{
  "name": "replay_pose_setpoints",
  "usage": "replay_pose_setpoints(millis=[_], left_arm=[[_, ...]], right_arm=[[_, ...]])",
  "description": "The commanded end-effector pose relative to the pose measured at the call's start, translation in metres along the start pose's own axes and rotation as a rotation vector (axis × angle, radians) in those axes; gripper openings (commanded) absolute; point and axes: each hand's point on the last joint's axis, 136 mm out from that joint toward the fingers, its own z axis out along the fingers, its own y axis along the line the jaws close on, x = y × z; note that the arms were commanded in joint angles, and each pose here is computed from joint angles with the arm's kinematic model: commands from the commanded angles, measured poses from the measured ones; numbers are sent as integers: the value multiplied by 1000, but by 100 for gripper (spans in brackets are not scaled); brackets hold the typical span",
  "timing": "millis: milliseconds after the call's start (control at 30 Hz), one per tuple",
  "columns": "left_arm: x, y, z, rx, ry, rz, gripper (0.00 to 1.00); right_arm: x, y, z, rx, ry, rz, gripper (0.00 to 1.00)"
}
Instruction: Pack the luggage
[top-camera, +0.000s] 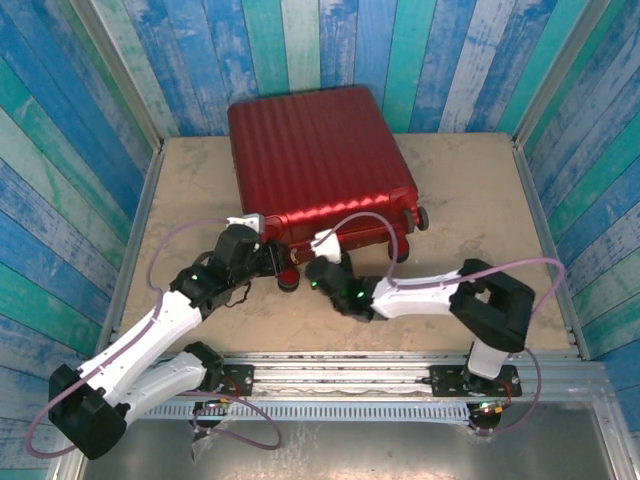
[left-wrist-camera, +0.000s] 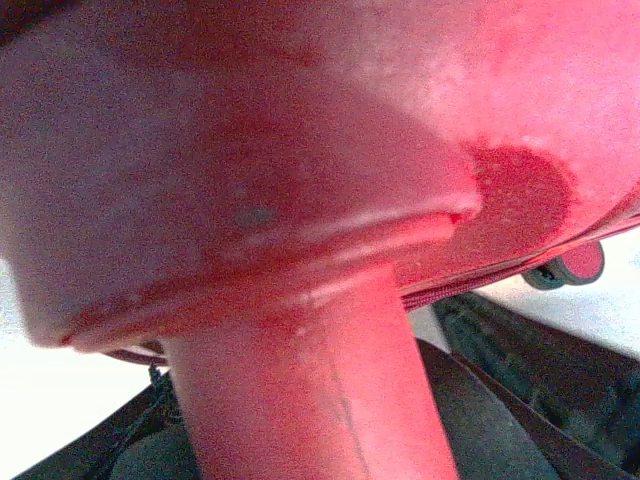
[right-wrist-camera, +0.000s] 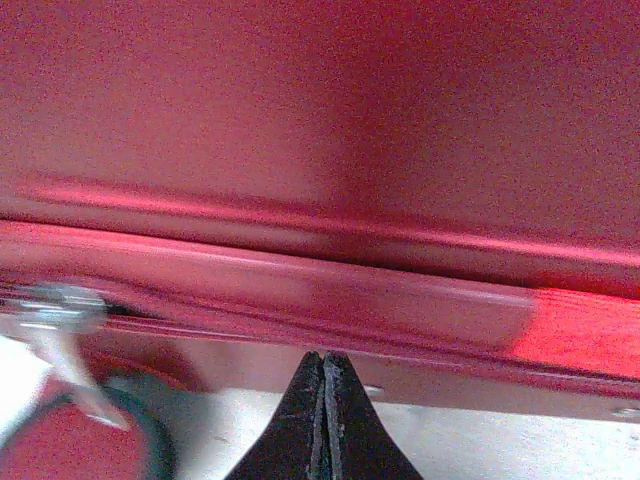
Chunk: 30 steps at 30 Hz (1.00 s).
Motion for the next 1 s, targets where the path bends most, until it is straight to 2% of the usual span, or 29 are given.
replay_pose_setpoints(millis=[0,133,167,233,267,367,467,733,967], left_arm=[[-14,27,-17,-133,-89,23,0],[-16,22,-16,-109,-93,20,0],[-17,20,-16,-100,-93,22,0],[-17,18,-15,-88,-93,20,0],[-17,16,-15,-78,-91,20,0],[-18,11,-15,-55,-89,20,0],[-18,9,-16,-43,-93,18,0],[-16,10,-16,-42,-91,16,0],[-17,11,-16,-49,-90,17,0]], right_arm=[[6,5,-2,-176,54,-34,0],[8,16,-4,-250,90,-111,2],[7,23,-6,-284,95,-105,9],[7,40,-17,-393,49,-98,34],[7,47,-25,-436,15,-90,42],[5,69,-41,-555,-43,-87,56],[1,85,-42,-616,-71,-82,64],[-10,92,-23,-645,-144,-18,75],[-17,77,-2,-595,-187,64,67]])
